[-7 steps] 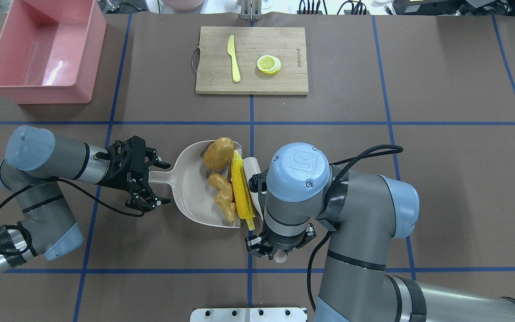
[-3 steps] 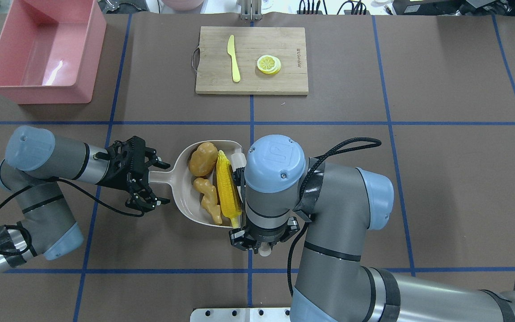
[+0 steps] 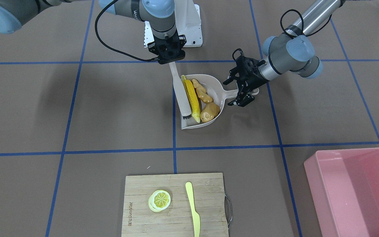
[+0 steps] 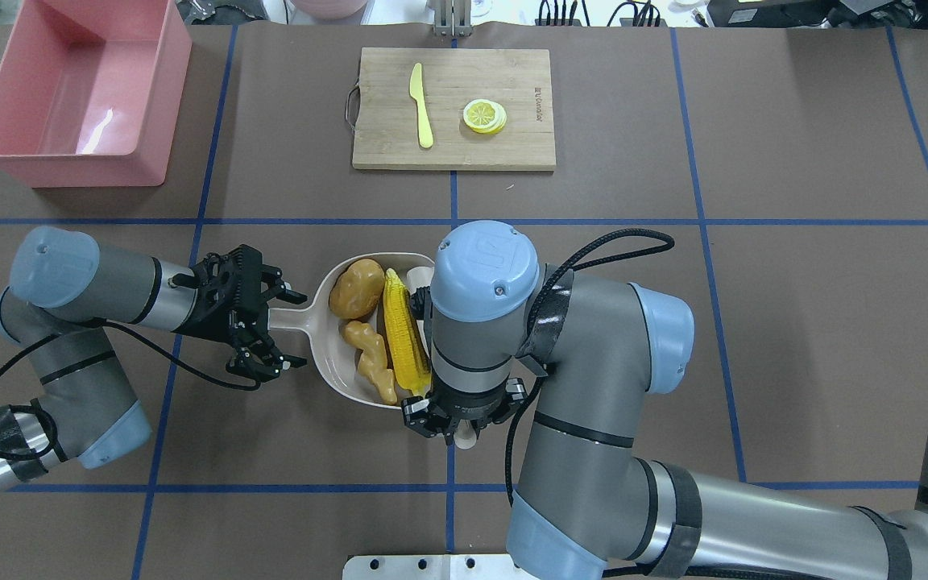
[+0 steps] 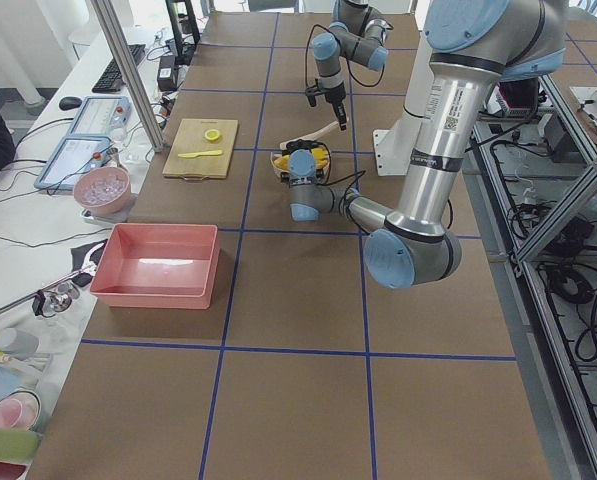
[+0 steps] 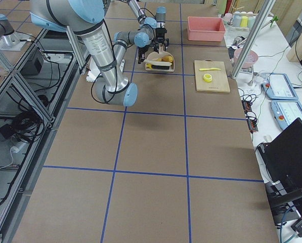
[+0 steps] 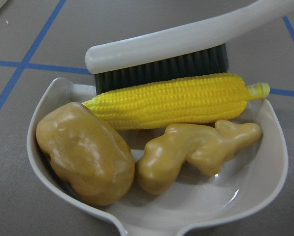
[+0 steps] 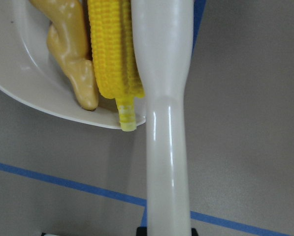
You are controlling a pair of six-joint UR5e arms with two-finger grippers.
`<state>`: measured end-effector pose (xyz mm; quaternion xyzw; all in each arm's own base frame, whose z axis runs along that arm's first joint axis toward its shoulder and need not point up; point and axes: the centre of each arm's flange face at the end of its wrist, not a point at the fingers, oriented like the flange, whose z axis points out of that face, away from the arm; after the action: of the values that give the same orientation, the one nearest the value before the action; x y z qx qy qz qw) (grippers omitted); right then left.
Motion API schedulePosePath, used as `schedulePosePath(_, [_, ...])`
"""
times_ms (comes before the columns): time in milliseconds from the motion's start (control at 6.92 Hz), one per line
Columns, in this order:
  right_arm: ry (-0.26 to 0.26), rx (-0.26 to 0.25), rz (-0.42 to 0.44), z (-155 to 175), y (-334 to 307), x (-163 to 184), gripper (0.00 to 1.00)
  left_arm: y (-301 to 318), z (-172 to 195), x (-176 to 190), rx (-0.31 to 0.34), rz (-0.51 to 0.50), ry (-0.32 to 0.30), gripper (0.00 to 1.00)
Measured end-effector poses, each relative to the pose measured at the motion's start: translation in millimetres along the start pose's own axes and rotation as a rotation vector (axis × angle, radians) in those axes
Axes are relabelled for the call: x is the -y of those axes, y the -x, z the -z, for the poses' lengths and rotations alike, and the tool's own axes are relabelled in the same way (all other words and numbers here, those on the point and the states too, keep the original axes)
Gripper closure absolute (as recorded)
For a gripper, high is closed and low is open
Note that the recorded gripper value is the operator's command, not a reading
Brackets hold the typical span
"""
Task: Sweep and dump trash into bin
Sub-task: 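Sweep the brush again, pushing the food deeper into the dustpan, then move the brush back to its start spot with the right gripper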
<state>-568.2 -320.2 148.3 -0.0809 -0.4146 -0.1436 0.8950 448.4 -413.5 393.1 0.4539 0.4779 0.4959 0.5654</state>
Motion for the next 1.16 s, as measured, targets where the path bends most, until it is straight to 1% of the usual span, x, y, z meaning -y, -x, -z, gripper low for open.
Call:
schedulePosePath(289, [0.014, 0.016, -0.012, 7, -3, 11, 1.00, 0, 0, 0, 0.000, 0.000, 0.000, 0.02])
schedulePosePath(433, [0.032, 0.038, -0.026, 19, -13, 20, 1.00, 0, 0, 0, 0.000, 0.000, 0.001, 0.02])
schedulePosePath(578, [0.039, 0.055, -0.040, 31, -27, 28, 1.00, 0, 0, 0, 0.000, 0.001, 0.001, 0.02])
schedulePosePath(867, [0.035, 0.064, -0.058, 43, -61, 23, 1.00, 0, 0, 0, 0.000, 0.002, 0.001, 0.02])
schedulePosePath(1156, [0.025, 0.052, -0.090, 49, -104, 12, 1.00, 0, 0, 0, 0.000, 0.002, 0.001, 0.02])
